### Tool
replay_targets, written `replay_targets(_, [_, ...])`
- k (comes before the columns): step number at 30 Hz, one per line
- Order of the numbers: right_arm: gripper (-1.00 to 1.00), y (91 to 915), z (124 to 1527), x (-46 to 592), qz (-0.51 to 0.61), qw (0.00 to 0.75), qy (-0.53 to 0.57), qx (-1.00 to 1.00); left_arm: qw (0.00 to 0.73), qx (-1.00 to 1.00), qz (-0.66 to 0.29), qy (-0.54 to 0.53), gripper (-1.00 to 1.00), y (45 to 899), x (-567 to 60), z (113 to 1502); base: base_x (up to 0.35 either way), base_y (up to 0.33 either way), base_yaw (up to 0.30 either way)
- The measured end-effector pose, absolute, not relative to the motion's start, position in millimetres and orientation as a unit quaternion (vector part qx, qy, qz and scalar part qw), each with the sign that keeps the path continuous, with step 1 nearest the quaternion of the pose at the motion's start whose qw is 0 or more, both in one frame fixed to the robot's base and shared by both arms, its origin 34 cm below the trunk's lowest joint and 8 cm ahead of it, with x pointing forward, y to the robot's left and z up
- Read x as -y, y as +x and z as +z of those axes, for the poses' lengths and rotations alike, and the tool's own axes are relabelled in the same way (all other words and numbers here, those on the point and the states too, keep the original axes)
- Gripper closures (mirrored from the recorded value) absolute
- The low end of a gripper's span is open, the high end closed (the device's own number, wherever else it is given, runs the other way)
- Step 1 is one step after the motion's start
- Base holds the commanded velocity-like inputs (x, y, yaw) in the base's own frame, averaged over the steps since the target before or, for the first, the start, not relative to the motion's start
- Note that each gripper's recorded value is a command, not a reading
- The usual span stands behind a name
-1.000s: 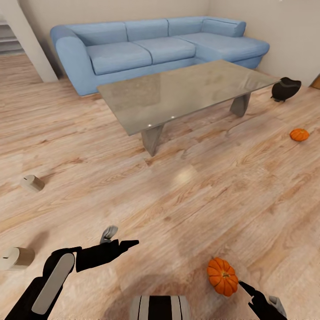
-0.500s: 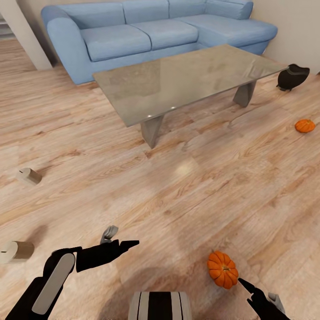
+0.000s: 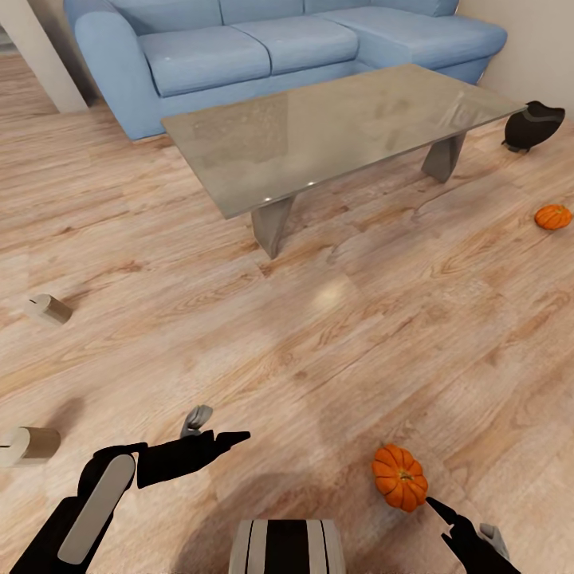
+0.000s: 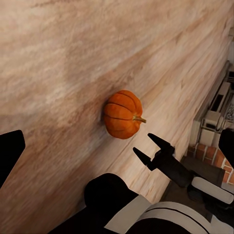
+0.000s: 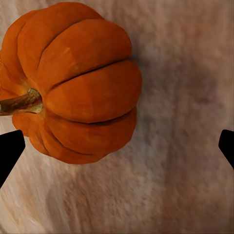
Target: Place each of the two pumpkins and all three candles from the living room inside a cabinet in the living room (use any cabinet), then make sure every cabinet is closed, and position the cauldron so it is next to a table in the living room.
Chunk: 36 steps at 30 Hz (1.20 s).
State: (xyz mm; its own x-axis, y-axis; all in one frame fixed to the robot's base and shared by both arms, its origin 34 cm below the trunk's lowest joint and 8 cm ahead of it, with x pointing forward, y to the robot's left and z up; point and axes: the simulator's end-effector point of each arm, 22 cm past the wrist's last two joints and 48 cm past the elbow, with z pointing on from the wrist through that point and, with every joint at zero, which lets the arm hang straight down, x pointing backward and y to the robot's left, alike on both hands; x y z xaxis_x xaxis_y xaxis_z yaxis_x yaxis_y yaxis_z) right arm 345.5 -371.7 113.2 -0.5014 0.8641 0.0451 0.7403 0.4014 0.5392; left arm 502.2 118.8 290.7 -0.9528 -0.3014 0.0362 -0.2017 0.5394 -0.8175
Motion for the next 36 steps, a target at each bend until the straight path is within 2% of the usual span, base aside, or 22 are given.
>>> replay_targets(7, [-1.00,345.3,113.1,372.2,0.254,0.121,0.484,-0.828,0.054,-0.875,-0.460,-0.145,-1.00,502.4,-118.6,291.4,0.003,0.000,0.000])
replay_targets(16, [-1.00,345.2,113.0,371.6,0.254,0.121,0.484,-0.828,0.055,-0.873,-0.462,-0.146,-1.00,503.0,-118.4,292.6,0.148,0.000,0.000])
replay_targets(36, [-1.00,343.4,111.5,371.9,0.252,0.120,0.483,-0.830,0.053,-0.873,-0.462,-0.148,-1.00,502.3,-118.3,290.9,0.003,0.000,0.000])
